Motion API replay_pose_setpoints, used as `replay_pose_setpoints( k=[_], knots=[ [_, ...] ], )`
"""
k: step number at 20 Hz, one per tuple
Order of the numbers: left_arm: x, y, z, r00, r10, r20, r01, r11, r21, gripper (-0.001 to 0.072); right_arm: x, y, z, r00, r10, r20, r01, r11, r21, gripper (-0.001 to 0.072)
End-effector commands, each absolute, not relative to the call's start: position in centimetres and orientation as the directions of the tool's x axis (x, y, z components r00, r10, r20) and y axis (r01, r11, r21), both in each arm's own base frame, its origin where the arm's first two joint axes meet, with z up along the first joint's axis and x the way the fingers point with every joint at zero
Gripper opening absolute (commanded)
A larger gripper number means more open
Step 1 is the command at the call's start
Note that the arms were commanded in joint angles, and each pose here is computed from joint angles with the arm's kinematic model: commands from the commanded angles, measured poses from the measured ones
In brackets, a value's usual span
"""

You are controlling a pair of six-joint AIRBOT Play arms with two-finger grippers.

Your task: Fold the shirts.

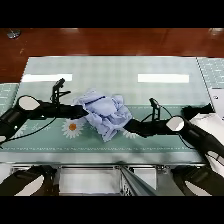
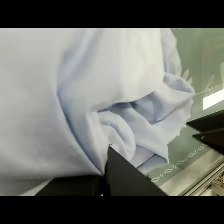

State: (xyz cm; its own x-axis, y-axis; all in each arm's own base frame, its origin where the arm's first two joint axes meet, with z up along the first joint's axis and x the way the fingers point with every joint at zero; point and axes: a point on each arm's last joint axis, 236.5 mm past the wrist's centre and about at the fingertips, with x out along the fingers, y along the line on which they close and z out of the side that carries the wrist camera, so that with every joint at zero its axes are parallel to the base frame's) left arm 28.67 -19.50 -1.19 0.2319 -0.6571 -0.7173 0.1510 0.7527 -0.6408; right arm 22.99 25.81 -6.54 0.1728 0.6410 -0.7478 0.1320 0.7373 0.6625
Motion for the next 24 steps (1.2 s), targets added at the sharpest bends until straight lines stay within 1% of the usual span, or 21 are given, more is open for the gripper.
replay_pose_setpoints(
  k=[1,5,6,7,8,10,11,12,13,14,15,16,17,19,21,24],
  knots=[
    [29.2,-19.2,0.6,0.222,-0.667,-0.711,0.198,0.745,-0.637,0.0023,23.7,30.7,-6.5,0.147,0.685,-0.713,0.096,0.708,0.700,0.0622],
    [29.0,-19.2,0.6,0.215,-0.669,-0.712,0.200,0.743,-0.638,0.0023,26.3,33.3,-8.1,0.125,0.674,-0.728,0.115,0.719,0.686,0.0621],
    [28.9,-19.3,0.6,0.213,-0.669,-0.712,0.200,0.743,-0.639,0.0023,26.6,33.6,-8.6,0.115,0.672,-0.732,0.127,0.721,0.681,0.0587],
    [28.8,-19.3,0.6,0.209,-0.671,-0.712,0.201,0.742,-0.640,0.0024,26.8,33.8,-8.9,0.098,0.670,-0.736,0.120,0.726,0.677,0.0407],
    [28.8,-19.2,0.8,0.212,-0.671,-0.710,0.202,0.741,-0.640,0.0023,27.1,33.5,-8.4,0.073,0.676,-0.734,0.064,0.731,0.680,0.0011],
    [29.6,-18.2,2.8,0.261,-0.675,-0.690,0.210,0.737,-0.642,0.0023,28.7,32.5,-4.2,0.061,0.722,-0.689,-0.027,0.692,0.722,0.0017],
    [30.8,-17.5,5.2,0.323,-0.678,-0.660,0.225,0.732,-0.643,0.0023,30.7,31.4,-0.7,0.110,0.739,-0.664,-0.078,0.673,0.736,0.0018],
    [32.5,-16.7,9.1,0.420,-0.686,-0.594,0.245,0.716,-0.653,0.0024,33.4,29.9,4.1,0.206,0.751,-0.627,-0.137,0.656,0.742,0.0017],
    [34.4,-15.9,13.9,0.527,-0.691,-0.496,0.274,0.690,-0.670,0.0023,36.2,28.1,10.0,0.329,0.756,-0.567,-0.208,0.643,0.737,0.0017],
    [36.0,-14.9,19.9,0.633,-0.681,-0.368,0.324,0.665,-0.673,0.0023,38.3,26.2,15.9,0.443,0.747,-0.496,-0.278,0.640,0.716,0.0017],
    [36.7,-13.9,25.2,0.703,-0.660,-0.263,0.374,0.658,-0.654,0.0023,39.1,24.2,22.4,0.536,0.734,-0.418,-0.363,0.647,0.671,0.0017],
    [36.5,-12.9,30.3,0.748,-0.639,-0.181,0.427,0.671,-0.606,0.0023,38.5,22.6,27.4,0.588,0.719,-0.370,-0.434,0.667,0.606,0.0017],
    [35.6,-12.2,34.2,0.769,-0.627,-0.127,0.471,0.690,-0.550,0.0023,36.7,21.1,31.3,0.620,0.695,-0.366,-0.492,0.707,0.508,0.0017],
    [32.8,-10.6,39.9,0.812,-0.578,-0.084,0.503,0.765,-0.401,0.0023,32.0,17.9,34.6,0.667,0.613,-0.424,-0.519,0.790,0.326,0.0017],
    [29.9,-8.6,42.7,0.870,-0.486,-0.084,0.448,0.849,-0.280,0.0023,27.0,14.5,35.9,0.717,0.524,-0.459,-0.487,0.848,0.208,0.0017],
    [26.1,-6.5,43.7,0.935,-0.341,-0.099,0.326,0.935,-0.143,0.0023,21.0,10.8,36.7,0.771,0.433,-0.467,-0.424,0.896,0.131,0.0018]
  ],
)
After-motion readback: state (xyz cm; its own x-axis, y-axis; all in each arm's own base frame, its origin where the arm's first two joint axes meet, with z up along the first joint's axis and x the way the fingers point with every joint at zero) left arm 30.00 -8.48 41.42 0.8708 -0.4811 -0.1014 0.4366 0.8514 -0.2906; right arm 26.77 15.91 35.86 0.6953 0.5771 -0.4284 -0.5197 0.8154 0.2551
